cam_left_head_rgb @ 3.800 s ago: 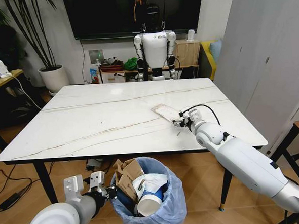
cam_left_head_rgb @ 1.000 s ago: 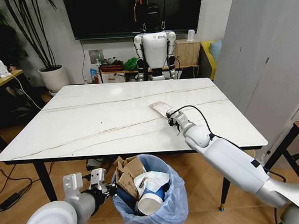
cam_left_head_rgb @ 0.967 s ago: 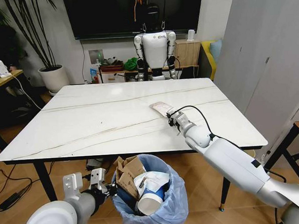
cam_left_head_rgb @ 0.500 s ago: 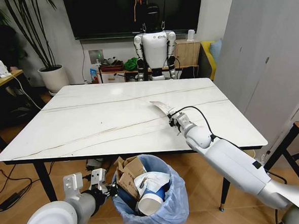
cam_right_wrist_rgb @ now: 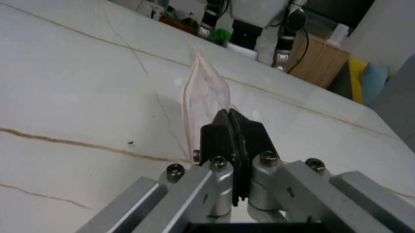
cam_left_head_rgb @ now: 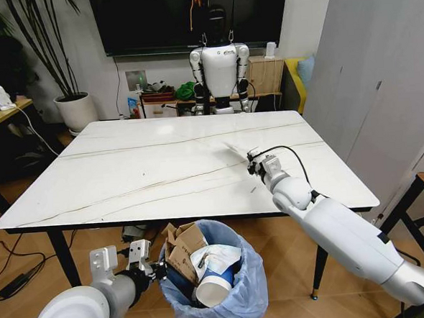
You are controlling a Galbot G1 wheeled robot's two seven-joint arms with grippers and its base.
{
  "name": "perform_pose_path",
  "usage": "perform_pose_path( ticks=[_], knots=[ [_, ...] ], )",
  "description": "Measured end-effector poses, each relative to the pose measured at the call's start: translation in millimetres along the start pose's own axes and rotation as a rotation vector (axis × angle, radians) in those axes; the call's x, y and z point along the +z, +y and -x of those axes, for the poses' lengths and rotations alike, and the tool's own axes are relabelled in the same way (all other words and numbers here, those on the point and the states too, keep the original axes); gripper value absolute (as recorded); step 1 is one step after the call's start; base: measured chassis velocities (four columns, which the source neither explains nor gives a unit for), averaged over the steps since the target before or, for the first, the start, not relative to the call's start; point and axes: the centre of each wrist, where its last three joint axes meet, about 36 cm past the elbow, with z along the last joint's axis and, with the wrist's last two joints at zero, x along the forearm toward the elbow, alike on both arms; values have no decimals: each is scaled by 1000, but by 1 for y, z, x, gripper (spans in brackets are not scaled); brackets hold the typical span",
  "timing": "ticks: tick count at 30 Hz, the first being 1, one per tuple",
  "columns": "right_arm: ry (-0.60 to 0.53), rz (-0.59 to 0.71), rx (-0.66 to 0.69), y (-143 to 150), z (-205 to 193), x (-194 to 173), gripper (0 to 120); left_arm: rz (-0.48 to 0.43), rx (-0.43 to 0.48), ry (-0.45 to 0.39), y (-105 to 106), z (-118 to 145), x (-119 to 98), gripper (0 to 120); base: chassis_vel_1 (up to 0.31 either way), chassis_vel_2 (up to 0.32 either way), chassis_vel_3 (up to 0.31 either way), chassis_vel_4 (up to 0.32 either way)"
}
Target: Pick up the trash bin and place the trash from the table into it.
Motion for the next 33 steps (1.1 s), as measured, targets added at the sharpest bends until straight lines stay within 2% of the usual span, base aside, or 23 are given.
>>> perform_pose_path(
  ticks=[15,24,25,31,33],
  knots=[
    [-113,67,-90,7,-74,-61,0,-6,-3,-5,0,2,0,0,0,0,0,0],
    [-50,90,-116,20,-76,-48,2,-7,-3,-5,0,2,1,0,0,0,0,0],
    [-42,99,-117,21,-76,-48,3,-7,-3,-5,0,2,1,0,0,0,0,0],
    [95,219,-167,35,-75,-42,29,-9,-4,-4,0,2,1,0,0,0,0,0],
    [104,230,-172,38,-76,-42,33,-10,-3,-3,0,3,1,0,0,0,0,0]
  ],
)
